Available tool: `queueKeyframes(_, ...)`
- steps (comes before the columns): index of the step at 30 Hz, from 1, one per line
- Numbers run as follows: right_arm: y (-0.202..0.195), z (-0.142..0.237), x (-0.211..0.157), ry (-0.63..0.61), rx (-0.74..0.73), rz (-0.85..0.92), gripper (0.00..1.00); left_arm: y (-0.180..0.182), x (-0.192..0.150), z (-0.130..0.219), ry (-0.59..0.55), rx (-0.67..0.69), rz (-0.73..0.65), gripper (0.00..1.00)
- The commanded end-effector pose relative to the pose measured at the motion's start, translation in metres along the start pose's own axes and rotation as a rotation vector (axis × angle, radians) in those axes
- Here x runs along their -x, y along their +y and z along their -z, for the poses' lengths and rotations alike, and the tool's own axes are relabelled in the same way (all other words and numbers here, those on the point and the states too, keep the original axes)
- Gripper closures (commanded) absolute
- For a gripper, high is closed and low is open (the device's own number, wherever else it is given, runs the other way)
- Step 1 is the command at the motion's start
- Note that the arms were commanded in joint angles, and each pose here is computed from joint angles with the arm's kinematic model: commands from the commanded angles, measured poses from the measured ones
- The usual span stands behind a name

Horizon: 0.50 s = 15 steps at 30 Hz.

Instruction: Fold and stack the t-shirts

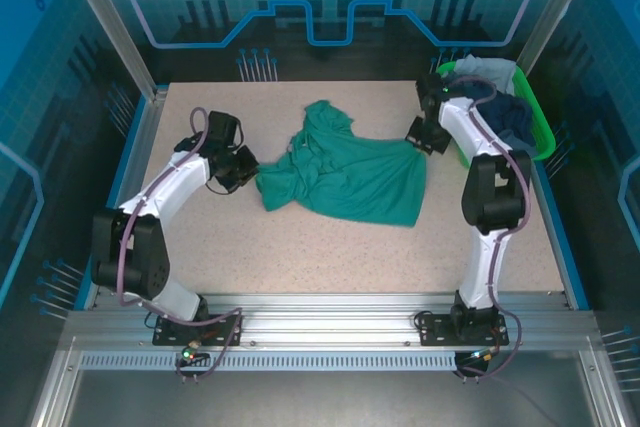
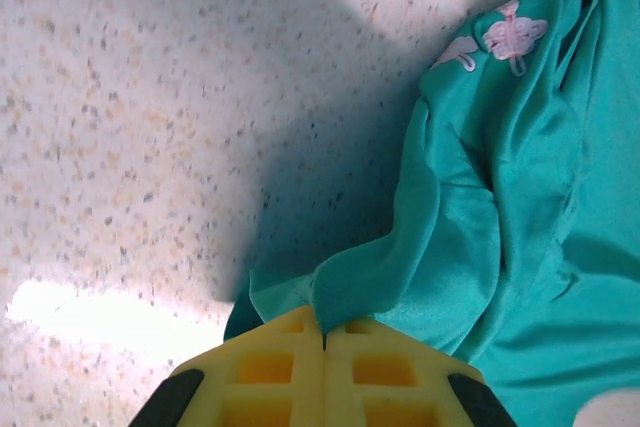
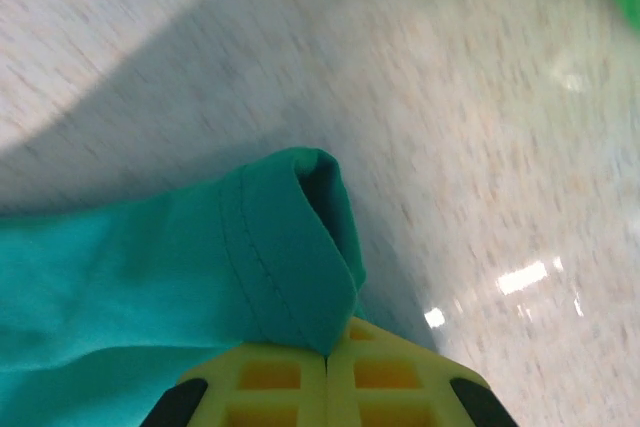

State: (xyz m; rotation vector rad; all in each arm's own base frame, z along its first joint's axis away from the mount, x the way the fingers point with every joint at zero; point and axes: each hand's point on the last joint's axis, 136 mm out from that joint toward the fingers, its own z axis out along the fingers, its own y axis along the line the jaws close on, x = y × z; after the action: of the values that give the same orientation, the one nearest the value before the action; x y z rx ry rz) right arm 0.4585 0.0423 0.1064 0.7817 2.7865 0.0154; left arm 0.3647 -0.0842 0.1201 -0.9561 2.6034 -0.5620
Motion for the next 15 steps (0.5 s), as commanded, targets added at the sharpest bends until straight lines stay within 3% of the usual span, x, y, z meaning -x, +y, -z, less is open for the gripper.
queueKeyframes(1, 0.009, -0.019, -0.004, 0.088, -0.051, 0.146, 1.0, 0.013, 0.0, 0.003, 0.024, -0.015, 0.131, 1.0)
queueKeyframes(3, 0.02, -0.023, -0.005, 0.114, -0.018, 0.149, 0.97, 0.035, 0.004, -0.001, 0.032, 0.004, 0.224, 1.0)
queueKeyframes(7, 0.028, -0.024, -0.015, 0.146, 0.011, 0.144, 0.79, 0.077, 0.011, -0.017, 0.073, -0.007, 0.437, 1.0)
queueKeyframes(9, 0.027, -0.021, -0.023, 0.15, 0.006, 0.145, 0.69, 0.09, 0.016, -0.021, 0.077, 0.005, 0.474, 0.73)
queueKeyframes(10, 0.025, -0.017, -0.026, 0.143, 0.0, 0.144, 0.65, 0.096, 0.019, -0.019, 0.066, 0.046, 0.454, 0.62)
queueKeyframes(11, 0.022, -0.012, -0.03, 0.131, -0.011, 0.144, 0.62, 0.096, 0.025, -0.012, 0.041, 0.086, 0.4, 0.56)
queueKeyframes(15, 0.009, 0.013, -0.046, 0.07, -0.01, 0.125, 0.51, 0.054, 0.032, 0.018, -0.069, 0.144, 0.006, 0.46)
